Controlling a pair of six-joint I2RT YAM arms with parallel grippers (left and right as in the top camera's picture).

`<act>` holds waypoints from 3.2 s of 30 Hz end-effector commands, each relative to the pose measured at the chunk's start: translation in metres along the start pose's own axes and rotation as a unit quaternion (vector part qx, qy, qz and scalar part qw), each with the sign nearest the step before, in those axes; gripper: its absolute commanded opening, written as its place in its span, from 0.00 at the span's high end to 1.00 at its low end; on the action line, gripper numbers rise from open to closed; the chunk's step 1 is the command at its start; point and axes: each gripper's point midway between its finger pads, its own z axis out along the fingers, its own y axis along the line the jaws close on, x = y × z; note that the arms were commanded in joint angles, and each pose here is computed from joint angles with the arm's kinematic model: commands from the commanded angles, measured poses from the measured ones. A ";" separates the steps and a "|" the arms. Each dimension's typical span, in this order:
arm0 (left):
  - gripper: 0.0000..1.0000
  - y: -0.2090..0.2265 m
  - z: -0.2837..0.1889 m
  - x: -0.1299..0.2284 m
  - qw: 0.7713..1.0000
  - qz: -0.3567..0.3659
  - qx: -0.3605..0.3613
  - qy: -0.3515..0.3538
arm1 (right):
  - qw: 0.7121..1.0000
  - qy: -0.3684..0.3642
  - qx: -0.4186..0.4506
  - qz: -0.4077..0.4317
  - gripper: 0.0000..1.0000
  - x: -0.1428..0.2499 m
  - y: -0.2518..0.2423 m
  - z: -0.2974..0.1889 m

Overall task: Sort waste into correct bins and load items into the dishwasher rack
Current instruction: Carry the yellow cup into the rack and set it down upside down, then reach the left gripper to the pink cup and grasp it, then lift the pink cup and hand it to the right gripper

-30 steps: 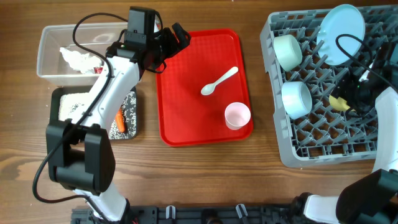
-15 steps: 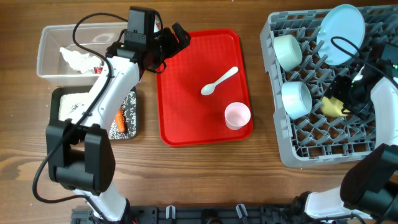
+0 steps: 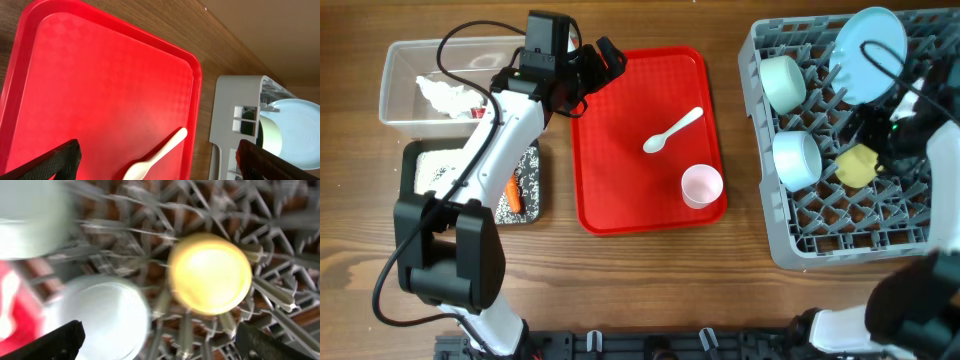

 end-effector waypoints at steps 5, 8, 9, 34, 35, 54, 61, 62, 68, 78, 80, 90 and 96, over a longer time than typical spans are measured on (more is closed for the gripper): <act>0.00 -0.004 -0.005 -0.003 1.000 0.008 0.002 -0.009 | 0.975 -0.064 -0.138 -0.162 0.00 0.030 0.106 -0.082; 0.00 -0.006 -0.005 -0.002 1.000 0.005 0.006 -0.006 | 0.968 -0.046 -0.152 -0.192 0.00 0.046 0.127 -0.079; 0.00 -0.010 -0.005 0.002 1.000 0.002 0.017 0.006 | 0.968 -0.046 -0.153 -0.194 0.00 0.047 0.128 -0.079; 0.11 -0.027 0.018 0.218 0.913 0.344 -0.123 0.183 | 0.975 -0.033 -0.105 -0.195 0.00 0.050 0.107 -0.075; 0.15 -0.024 0.021 0.222 0.909 0.348 -0.130 0.187 | 0.975 -0.032 -0.105 -0.195 0.00 0.050 0.107 -0.075; 0.96 -0.013 -0.015 0.180 0.939 0.243 -0.081 0.228 | 0.945 -0.015 -0.234 -0.227 0.00 0.066 0.146 -0.070; 0.96 -0.063 -0.073 0.136 0.916 0.173 0.228 0.281 | 0.837 -0.003 -0.471 -0.279 0.00 0.100 0.199 -0.073; 0.96 -0.067 -0.078 0.133 0.911 0.167 0.250 0.282 | 0.824 -0.005 -0.491 -0.282 0.00 0.102 0.203 -0.074; 0.96 -0.106 -0.113 0.130 0.851 0.168 0.398 0.297 | 0.732 -0.023 -0.604 -0.313 0.00 0.118 0.222 -0.080; 0.96 -0.114 -0.119 0.131 0.837 0.181 0.424 0.295 | 0.669 -0.027 -0.648 -0.363 0.00 0.140 0.266 -0.102; 0.96 -0.115 -0.119 0.131 0.836 0.183 0.425 0.295 | 0.663 -0.030 -0.651 -0.369 0.00 0.144 0.276 -0.107; 0.96 -0.116 -0.118 0.129 0.836 0.191 0.427 0.288 | 0.660 -0.022 -0.648 -0.379 0.16 0.162 0.295 -0.108; 0.96 -0.115 -0.116 0.129 0.838 0.192 0.423 0.286 | 0.655 -0.035 -0.649 -0.385 0.23 0.160 0.296 -0.110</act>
